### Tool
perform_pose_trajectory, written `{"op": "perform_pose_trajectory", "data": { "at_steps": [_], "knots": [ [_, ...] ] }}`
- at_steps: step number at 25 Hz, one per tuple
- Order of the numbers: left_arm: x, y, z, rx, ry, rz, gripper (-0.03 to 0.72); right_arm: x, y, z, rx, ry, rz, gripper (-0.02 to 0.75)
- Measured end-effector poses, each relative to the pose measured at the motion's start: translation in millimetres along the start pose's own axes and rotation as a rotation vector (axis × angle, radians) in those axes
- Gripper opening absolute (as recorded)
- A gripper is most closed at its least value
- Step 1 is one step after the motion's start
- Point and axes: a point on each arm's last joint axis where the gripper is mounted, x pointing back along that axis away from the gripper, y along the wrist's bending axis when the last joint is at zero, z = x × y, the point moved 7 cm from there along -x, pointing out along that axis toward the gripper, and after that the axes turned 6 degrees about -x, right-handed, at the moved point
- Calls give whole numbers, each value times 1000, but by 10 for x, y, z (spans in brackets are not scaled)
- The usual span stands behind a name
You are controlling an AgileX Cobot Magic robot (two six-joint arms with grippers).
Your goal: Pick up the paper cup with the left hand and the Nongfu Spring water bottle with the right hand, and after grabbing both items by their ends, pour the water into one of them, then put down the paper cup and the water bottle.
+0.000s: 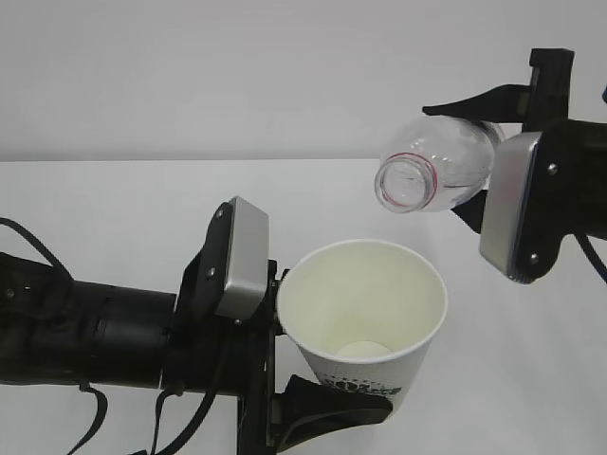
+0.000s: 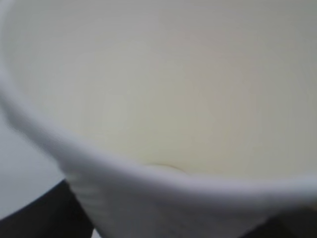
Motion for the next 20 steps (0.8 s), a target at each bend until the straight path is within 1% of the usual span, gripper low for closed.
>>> {"op": "perform_pose_trajectory", "data": {
  "at_steps": [20],
  "knots": [
    [0,13,15,-21,9,-8,537,3,-113,-11,90,-3,70,475]
  ]
}}
